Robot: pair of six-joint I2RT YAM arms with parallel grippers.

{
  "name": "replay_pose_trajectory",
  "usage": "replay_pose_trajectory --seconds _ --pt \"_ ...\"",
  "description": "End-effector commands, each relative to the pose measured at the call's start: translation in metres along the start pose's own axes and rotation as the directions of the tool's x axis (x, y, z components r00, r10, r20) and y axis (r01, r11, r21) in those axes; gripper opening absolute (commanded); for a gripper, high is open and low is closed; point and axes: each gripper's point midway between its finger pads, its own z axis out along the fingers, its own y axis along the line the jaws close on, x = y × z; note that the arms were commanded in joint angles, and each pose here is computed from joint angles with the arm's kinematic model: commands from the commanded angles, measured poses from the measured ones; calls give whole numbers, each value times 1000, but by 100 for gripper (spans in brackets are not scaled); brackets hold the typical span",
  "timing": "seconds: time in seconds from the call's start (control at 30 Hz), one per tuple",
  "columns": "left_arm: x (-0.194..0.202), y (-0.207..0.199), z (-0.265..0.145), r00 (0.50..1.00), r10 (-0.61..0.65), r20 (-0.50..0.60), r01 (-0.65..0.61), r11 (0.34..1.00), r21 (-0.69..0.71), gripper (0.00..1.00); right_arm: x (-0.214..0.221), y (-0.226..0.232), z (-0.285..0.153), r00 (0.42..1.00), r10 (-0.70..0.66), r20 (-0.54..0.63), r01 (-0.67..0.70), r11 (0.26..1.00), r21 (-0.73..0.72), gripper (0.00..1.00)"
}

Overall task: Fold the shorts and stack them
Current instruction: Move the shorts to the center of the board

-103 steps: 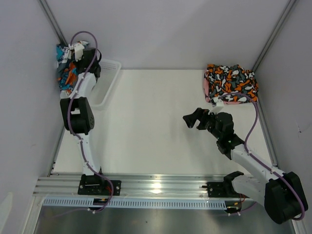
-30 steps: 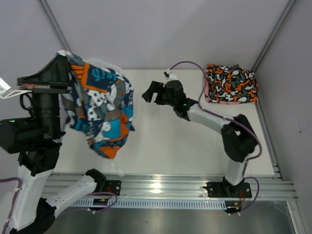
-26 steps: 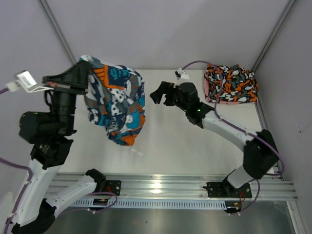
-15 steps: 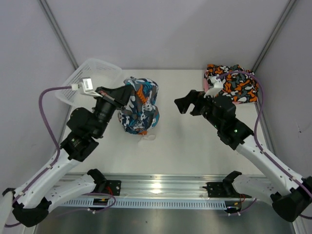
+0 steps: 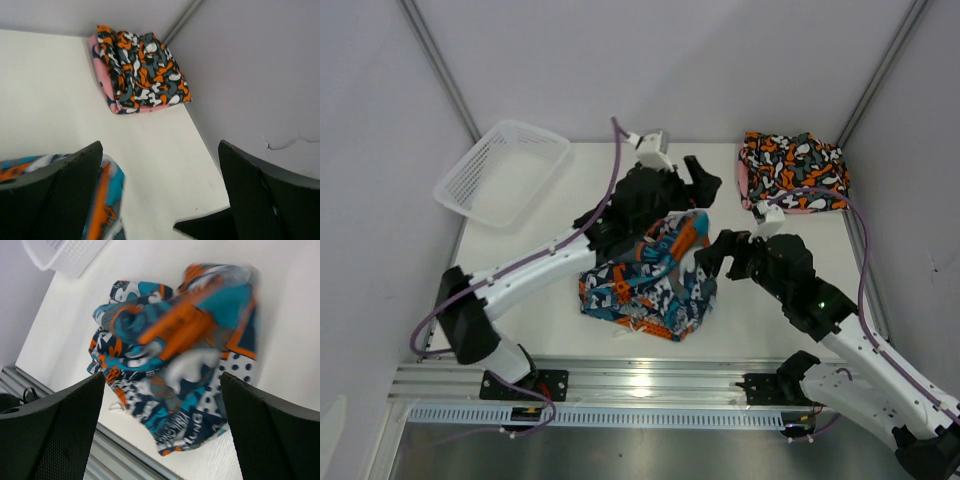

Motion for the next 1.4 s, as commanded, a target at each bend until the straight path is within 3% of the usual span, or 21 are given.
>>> replay_pose_trajectory --seconds 0.0,0.13,0.33,0.43,0.47,0.5,0.53,0.6,0.67,0.7,0.77,0.83,1.03,1.37 --pt "-22 -26 10 990 48 -133 -39 997 68 99 18 -6 -13 999 -43 -9 43 999 -2 98" --pt "-44 -2 7 982 48 -181 -44 999 24 99 40 0 -18 994 -90 -58 88 995 -45 94" --pt "-100 59 -60 992 88 -90 -102 981 -164 99 86 18 -15 970 -196 -147 187 980 -71 85" --pt "-107 85 -100 987 143 -77 -159 951 -266 99 106 33 -10 954 -244 -174 234 969 -80 82" --pt "-90 103 -110 982 142 -128 -175 936 -307 99 110 49 -14 952 -259 -166 245 964 -99 82" --pt "-100 108 -128 985 139 -98 -163 935 -315 99 121 56 -9 941 -281 -188 267 959 -97 82" --pt "-78 125 -135 979 133 -154 -178 926 -333 99 123 76 -12 943 -284 -175 266 956 -120 82" --pt "-87 134 -159 985 130 -113 -162 924 -346 99 143 92 -3 924 -324 -205 305 945 -117 82" --pt "-72 156 -174 982 126 -141 -172 906 -387 99 147 122 -2 918 -348 -188 327 936 -133 82" --pt "-76 157 -186 982 143 -124 -181 903 -389 99 168 124 9 889 -396 -227 381 918 -108 81" --pt "-66 175 -198 975 162 -154 -214 874 -437 99 170 152 19 885 -404 -229 386 914 -121 76" --pt "-58 187 -208 967 180 -180 -245 852 -463 99 200 162 38 854 -419 -308 398 908 -131 71" --pt "-42 224 -233 946 229 -230 -321 760 -565 99 231 204 72 913 -236 -333 216 972 -96 74" --pt "-31 229 -260 954 286 -89 -289 803 -520 99 250 213 121 971 14 -239 -11 1000 14 75"
